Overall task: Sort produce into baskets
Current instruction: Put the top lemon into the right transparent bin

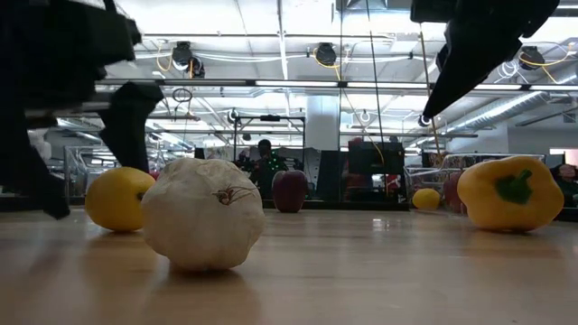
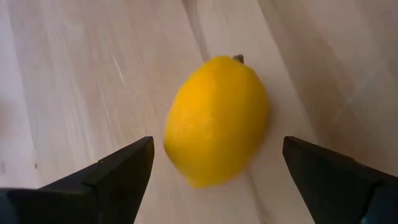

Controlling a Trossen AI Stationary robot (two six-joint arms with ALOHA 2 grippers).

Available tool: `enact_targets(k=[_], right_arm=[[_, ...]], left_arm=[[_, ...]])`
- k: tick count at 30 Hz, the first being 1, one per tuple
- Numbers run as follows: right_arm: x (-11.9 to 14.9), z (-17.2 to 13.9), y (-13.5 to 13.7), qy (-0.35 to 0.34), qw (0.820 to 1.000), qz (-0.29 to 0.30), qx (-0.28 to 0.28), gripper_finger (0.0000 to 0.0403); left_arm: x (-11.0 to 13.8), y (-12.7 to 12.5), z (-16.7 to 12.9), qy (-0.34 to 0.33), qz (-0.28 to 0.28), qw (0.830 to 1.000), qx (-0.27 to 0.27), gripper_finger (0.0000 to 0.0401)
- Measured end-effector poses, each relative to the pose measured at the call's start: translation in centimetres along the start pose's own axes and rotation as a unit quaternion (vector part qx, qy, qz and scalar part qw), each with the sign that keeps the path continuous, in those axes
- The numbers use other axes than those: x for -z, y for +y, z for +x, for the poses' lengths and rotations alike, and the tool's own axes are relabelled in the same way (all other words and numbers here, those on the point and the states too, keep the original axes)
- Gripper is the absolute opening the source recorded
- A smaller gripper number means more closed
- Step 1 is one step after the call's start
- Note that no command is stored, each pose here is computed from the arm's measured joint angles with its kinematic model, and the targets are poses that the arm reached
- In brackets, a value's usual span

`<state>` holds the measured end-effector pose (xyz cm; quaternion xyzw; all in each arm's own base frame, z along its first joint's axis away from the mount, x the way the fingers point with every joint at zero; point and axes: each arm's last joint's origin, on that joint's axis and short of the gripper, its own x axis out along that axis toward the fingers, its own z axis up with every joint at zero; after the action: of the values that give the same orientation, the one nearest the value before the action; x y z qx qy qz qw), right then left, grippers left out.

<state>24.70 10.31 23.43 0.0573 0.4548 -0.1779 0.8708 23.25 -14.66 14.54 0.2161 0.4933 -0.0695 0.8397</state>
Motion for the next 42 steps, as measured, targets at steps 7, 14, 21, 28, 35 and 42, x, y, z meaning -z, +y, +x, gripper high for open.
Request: enact_targets(k=[7,14,21,28,35,42], right_arm=[[-0.1,0.0,0.1,-0.004,1.0,-0.009,-0.003,0.0224],[-0.2,0.1,-0.1,-0.006,1.0,-0.007,-0.003,0.0224],[-1.3,0.3,0.2,-0.045,0.998,-0.018,-0.026,0.0224],[-3.4,-0.3,1.5,-0.151,0.982,-0.08,-0.079,0.0224],[-4.0,-0.9,2.5,-0.215,0.953,-0.198,-0.074,0.0224],[-4.9,-1.2,3.6,-0.287,0.926,-0.244,-0.032,0.0224]], left_arm=[[-0.3,0.0,0.7,-0.008,0.015,1.0,-0.012,0.0355],[-0.1,0.1,0.7,-0.003,0.027,1.0,-0.016,0.0284],[0.0,0.5,0.9,0.005,0.02,0.999,-0.028,0.0235],[-0.4,0.6,0.8,-0.014,0.015,0.999,-0.038,0.0228],[-1.8,1.7,-1.9,-0.083,0.013,0.994,-0.068,0.0227],[-4.6,4.1,-6.9,-0.214,0.029,0.972,-0.092,0.0226]])
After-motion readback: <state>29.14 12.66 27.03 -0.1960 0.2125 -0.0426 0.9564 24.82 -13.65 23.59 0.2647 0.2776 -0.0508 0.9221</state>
